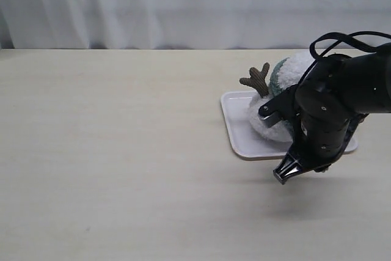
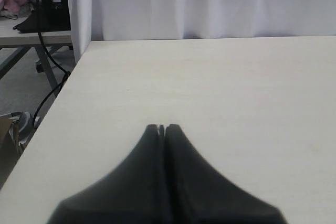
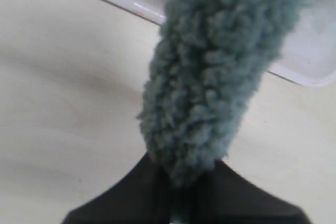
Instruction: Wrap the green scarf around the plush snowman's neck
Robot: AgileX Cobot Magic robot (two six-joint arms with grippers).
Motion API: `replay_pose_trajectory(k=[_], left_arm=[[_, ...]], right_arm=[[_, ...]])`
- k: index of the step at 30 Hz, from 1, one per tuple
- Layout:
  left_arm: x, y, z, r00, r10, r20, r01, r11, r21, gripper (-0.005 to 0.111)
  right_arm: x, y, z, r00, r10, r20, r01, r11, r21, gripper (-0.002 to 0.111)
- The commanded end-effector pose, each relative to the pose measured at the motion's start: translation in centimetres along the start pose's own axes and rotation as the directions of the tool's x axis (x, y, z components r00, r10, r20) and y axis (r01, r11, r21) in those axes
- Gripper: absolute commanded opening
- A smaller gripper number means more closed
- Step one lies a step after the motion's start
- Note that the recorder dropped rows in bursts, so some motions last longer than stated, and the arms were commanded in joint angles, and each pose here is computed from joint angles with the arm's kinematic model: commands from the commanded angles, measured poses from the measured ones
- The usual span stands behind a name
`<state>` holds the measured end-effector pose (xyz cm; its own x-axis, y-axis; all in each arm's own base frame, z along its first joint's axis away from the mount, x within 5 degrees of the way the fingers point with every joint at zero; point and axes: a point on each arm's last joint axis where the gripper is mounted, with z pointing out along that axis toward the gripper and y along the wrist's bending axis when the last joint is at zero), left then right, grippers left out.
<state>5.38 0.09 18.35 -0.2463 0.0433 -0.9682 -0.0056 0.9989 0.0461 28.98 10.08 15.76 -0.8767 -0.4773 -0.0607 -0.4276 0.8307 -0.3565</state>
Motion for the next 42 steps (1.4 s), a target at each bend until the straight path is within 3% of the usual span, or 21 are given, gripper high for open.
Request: replay_pose_trajectory(k=[1, 7, 14, 24, 27, 37, 42], left_arm=[[-0.1, -0.1, 0.0, 1.000, -0.007, 0.013, 0.007, 1.000, 0.009, 0.000], [-0.1, -0.1, 0.0, 1.000, -0.007, 0.013, 0.007, 1.000, 0.009, 0.000], [-0.1, -0.1, 0.0, 1.000, -0.007, 0.013, 0.007, 1.000, 0.009, 0.000], [-0.1, -0.1, 0.0, 1.000, -0.007, 0.013, 0.007, 1.000, 0.009, 0.000], [-0.1, -0.1, 0.0, 1.000, -0.007, 0.013, 0.007, 1.000, 0.009, 0.000], [-0.1, -0.1, 0.0, 1.000, -0.007, 0.013, 0.007, 1.000, 0.009, 0.000], [-0.1, -0.1, 0.0, 1.000, -0.007, 0.013, 0.007, 1.000, 0.009, 0.000]], right_arm=[[0.4, -0.7, -0.2, 1.000, -0.013, -0.026, 0.014, 0.999, 0.049, 0.004], [0.8, -1.6, -0.3, 0.996, -0.042, -0.081, 0.054, 0.987, 0.149, 0.004], [0.7, -1.4, -0.1, 0.997, -0.043, -0.061, 0.050, 0.991, 0.128, 0.005], [1.3, -1.2, 0.4, 0.994, -0.092, -0.066, 0.100, 0.986, 0.137, 0.050], [1.5, -1.3, 0.4, 0.992, -0.088, -0.094, 0.101, 0.984, 0.145, 0.057], [1.3, -2.7, -2.1, 0.968, 0.064, -0.242, -0.012, 0.977, 0.211, 0.058], [1.3, -4.5, -4.1, 0.981, 0.154, -0.118, -0.115, 0.951, 0.289, 0.054]])
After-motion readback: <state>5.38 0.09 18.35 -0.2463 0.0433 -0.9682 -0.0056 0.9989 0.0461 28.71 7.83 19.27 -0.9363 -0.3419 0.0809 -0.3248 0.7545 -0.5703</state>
